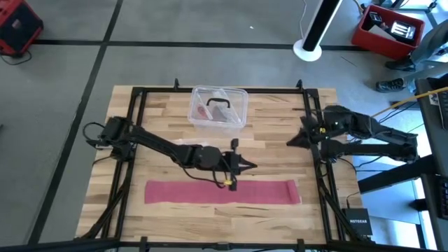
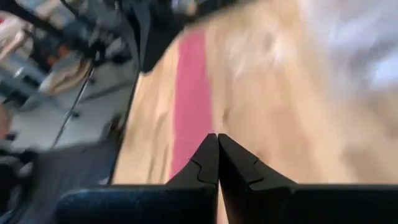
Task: Roll bandage
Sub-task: Roll the pink bandage
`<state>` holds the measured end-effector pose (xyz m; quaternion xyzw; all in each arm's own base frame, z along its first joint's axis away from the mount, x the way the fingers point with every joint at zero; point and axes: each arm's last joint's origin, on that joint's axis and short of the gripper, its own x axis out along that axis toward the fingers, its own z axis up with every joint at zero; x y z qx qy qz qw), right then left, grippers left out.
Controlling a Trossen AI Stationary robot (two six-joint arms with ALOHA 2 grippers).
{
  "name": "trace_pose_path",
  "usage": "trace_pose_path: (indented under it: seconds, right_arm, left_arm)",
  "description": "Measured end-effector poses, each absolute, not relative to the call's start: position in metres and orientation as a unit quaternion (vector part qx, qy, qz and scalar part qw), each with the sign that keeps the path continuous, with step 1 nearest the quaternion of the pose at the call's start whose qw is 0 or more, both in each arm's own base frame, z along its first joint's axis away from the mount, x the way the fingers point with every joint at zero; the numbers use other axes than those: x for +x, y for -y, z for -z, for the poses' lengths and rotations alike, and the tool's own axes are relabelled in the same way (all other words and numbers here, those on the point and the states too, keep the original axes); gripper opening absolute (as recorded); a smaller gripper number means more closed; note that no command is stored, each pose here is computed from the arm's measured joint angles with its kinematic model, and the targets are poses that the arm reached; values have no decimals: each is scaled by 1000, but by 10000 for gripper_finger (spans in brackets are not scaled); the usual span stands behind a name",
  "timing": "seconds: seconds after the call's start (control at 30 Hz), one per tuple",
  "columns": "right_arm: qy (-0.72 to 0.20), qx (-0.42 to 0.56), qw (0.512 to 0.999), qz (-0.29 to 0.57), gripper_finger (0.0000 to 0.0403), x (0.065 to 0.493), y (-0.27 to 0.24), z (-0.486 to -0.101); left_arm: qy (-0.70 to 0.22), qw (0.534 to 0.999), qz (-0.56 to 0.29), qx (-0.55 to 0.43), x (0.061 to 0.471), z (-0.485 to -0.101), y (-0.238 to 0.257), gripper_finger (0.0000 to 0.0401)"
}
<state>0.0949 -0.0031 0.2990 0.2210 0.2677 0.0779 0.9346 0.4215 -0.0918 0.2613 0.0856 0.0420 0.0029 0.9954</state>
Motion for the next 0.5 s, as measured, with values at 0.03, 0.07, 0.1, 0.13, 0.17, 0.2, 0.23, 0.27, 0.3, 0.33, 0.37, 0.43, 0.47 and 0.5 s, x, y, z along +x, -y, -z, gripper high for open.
trace_pose_path:
  seconds: [0.03, 0.07, 0.1, 0.13, 0.17, 0.2, 0.23, 0.27, 0.3, 0.33, 0.37, 0.43, 0.47, 0.5]
  right_arm:
    - [-288, 237, 924, -86, 7, 94, 0, -296]
    - [-309, 253, 912, -93, 7, 93, -2, -293]
    - [-331, 267, 900, -97, 7, 92, -5, -290]
    - [-349, 277, 889, -103, 7, 91, -8, -287]
    - [-366, 286, 879, -109, 7, 90, -12, -285]
    - [-382, 295, 869, -111, 7, 89, -15, -282]
    - [-396, 301, 861, -108, 7, 87, -17, -281]
    - [-407, 307, 854, -107, 7, 86, -20, -280]
    - [-414, 312, 848, -107, 7, 85, -23, -279]
    - [-420, 317, 843, -108, 7, 84, -25, -279]
    - [-430, 322, 836, -111, 7, 83, -28, -278]
    - [-451, 326, 822, -120, 7, 80, -33, -277]
    - [-458, 326, 818, -121, 7, 79, -35, -276]
    - [-467, 324, 814, -121, 7, 78, -37, -276]
  left_arm:
    - [-41, 996, -1, 83, 428, -259, 93, 1]
    - [-43, 996, 3, 82, 435, -256, 95, 1]
    - [-45, 996, 7, 81, 441, -252, 97, 1]
    - [-49, 996, 10, 78, 447, -246, 98, 1]
    - [-54, 996, 15, 71, 452, -241, 100, 1]
    - [-56, 996, 24, 67, 458, -237, 102, 1]
    - [-56, 996, 35, 65, 463, -233, 103, 1]
    - [-54, 996, 42, 63, 468, -231, 105, 2]
    - [-52, 996, 45, 58, 474, -230, 107, 2]
    - [-50, 996, 46, 53, 479, -228, 108, 2]
    - [-50, 997, 47, 47, 484, -226, 109, 4]
    - [-58, 997, 46, 36, 496, -218, 111, 16]
    - [-62, 997, 46, 30, 501, -213, 112, 26]
    - [-69, 996, 44, 27, 507, -207, 112, 38]
